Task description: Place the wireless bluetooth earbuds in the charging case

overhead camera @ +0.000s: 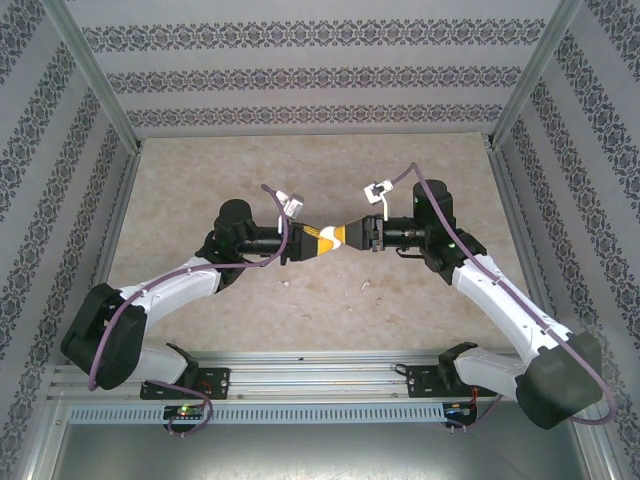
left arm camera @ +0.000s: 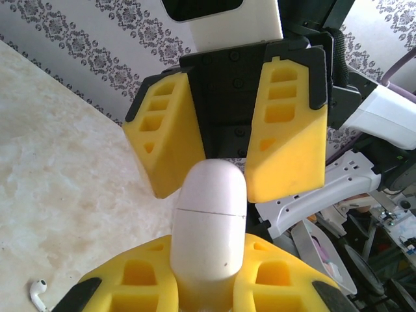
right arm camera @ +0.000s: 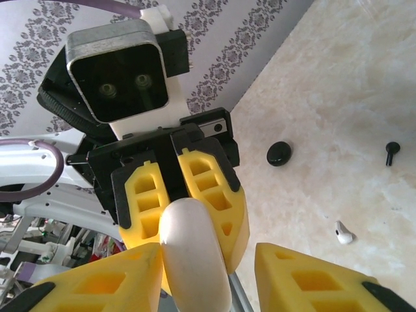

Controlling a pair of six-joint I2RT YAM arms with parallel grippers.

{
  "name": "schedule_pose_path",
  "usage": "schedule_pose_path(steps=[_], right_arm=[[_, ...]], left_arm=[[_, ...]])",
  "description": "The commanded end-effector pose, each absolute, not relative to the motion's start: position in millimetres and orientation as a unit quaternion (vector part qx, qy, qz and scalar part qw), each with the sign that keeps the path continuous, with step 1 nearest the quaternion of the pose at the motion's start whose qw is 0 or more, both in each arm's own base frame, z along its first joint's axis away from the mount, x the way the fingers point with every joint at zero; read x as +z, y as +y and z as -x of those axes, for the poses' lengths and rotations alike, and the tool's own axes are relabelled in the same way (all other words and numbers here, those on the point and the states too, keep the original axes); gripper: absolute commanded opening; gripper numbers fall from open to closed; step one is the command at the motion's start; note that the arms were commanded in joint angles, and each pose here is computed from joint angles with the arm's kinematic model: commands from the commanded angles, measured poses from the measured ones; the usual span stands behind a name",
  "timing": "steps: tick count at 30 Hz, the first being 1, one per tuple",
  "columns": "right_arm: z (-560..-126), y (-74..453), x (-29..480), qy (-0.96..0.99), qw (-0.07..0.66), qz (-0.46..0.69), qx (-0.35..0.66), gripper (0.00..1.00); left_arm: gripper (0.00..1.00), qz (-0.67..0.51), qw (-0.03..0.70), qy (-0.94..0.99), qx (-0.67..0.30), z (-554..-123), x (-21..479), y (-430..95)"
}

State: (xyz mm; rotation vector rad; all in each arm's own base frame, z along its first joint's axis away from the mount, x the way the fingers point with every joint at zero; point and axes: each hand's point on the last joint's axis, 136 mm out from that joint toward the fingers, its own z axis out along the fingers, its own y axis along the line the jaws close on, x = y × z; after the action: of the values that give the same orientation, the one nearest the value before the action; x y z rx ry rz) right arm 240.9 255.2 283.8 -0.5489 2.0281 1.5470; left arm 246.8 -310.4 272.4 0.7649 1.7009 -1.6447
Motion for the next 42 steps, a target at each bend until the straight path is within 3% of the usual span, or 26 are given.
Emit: schedule_pose_path(steps=[1, 7, 14, 21, 31, 42], right_arm=[[-238.0, 261.2, 281.6, 0.744, 0.253, 0.212, 0.582, 0.40], [-236.6, 266.4, 284.1, 0.739, 0.250, 0.222, 0.585, 0.44], [-238.4, 269.4, 284.3, 0.740, 0.245, 0.226, 0.584, 0.18], [-233.4, 268.9, 286.2, 0.750, 0.248, 0.244, 0.563, 0.09], [-226.0, 276.9, 289.7, 0.754, 0.249, 0.264, 0.548, 0.08], [-237.7, 268.7, 284.5, 0.762, 0.238, 0.256, 0.545, 0.21]], left_arm=[[0.00, -0.310, 0.349, 0.616, -0.635, -243.1, 293.2, -307.2], [0.00, -0.305, 0.345, 0.617, -0.638, -243.9, 293.1, -307.8], [0.00, -0.306, 0.338, 0.616, -0.642, -244.5, 292.3, -309.9], [0.09, -0.319, 0.337, 0.611, -0.642, -247.2, 291.7, -312.8], [0.10, -0.328, 0.345, 0.607, -0.636, -250.9, 289.9, -314.8], [0.08, -0.355, 0.360, 0.600, -0.620, -243.8, 287.1, -311.8]])
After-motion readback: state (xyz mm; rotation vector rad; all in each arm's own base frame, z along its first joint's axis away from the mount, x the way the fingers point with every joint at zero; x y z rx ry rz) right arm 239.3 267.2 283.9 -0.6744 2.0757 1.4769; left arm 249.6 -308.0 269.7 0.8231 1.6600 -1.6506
